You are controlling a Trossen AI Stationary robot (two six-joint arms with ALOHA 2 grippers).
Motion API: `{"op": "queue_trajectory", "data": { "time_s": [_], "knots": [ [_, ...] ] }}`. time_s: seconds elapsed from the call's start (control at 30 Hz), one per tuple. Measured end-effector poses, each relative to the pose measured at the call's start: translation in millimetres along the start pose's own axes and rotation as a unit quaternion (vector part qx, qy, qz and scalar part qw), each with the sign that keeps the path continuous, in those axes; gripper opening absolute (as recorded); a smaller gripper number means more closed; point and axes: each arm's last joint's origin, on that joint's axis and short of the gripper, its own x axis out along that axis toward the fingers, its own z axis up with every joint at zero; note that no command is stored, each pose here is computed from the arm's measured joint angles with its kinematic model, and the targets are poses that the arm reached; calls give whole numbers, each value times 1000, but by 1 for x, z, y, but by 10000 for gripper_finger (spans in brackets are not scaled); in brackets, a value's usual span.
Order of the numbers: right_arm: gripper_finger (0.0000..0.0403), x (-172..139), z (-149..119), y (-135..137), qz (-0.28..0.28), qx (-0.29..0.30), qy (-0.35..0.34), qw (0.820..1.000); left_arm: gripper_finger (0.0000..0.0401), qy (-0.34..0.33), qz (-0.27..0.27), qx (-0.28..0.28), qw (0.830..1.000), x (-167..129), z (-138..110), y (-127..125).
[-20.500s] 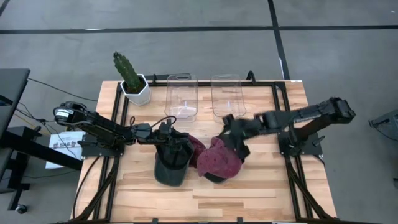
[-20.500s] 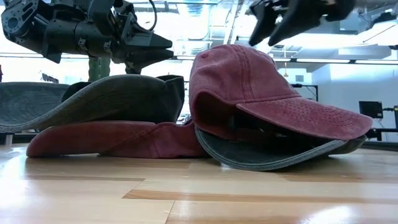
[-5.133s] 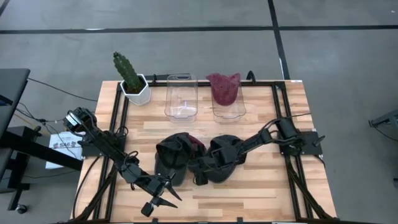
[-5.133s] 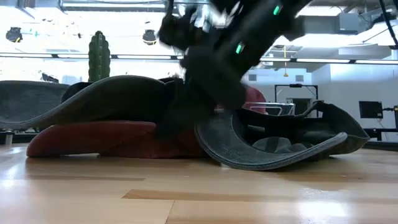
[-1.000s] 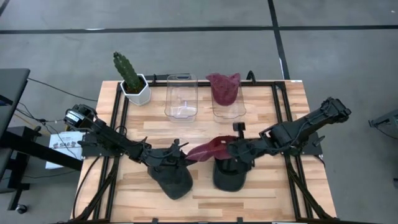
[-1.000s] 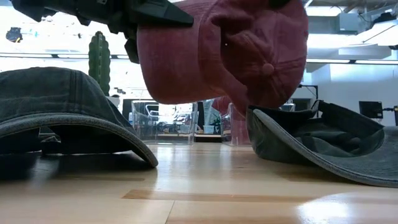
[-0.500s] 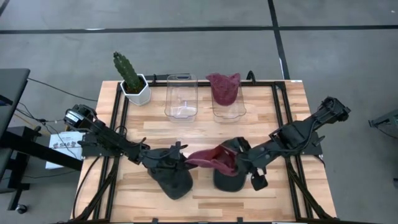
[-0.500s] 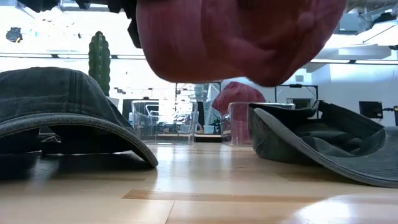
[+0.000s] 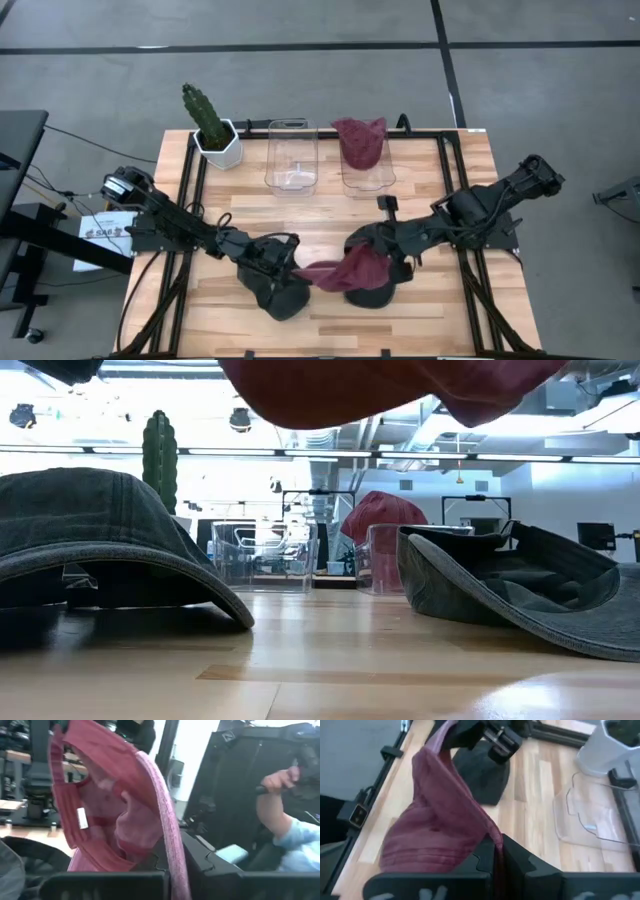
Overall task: Pick & Place hat
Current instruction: Put the red cap into the right transparent bin
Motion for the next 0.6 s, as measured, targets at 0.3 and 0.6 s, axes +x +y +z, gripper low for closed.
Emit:
{"op": "queue_trajectory", "data": {
  "time_s": [0.3,0.6],
  "knots": [
    [4,1,12,1,248,21,-42,968,15,13,-48,5,999,-14,20,-16],
    [12,-3,14,10,254,46,-44,965,15,17,-15,16,1000,-16,22,-14]
  ]
}}
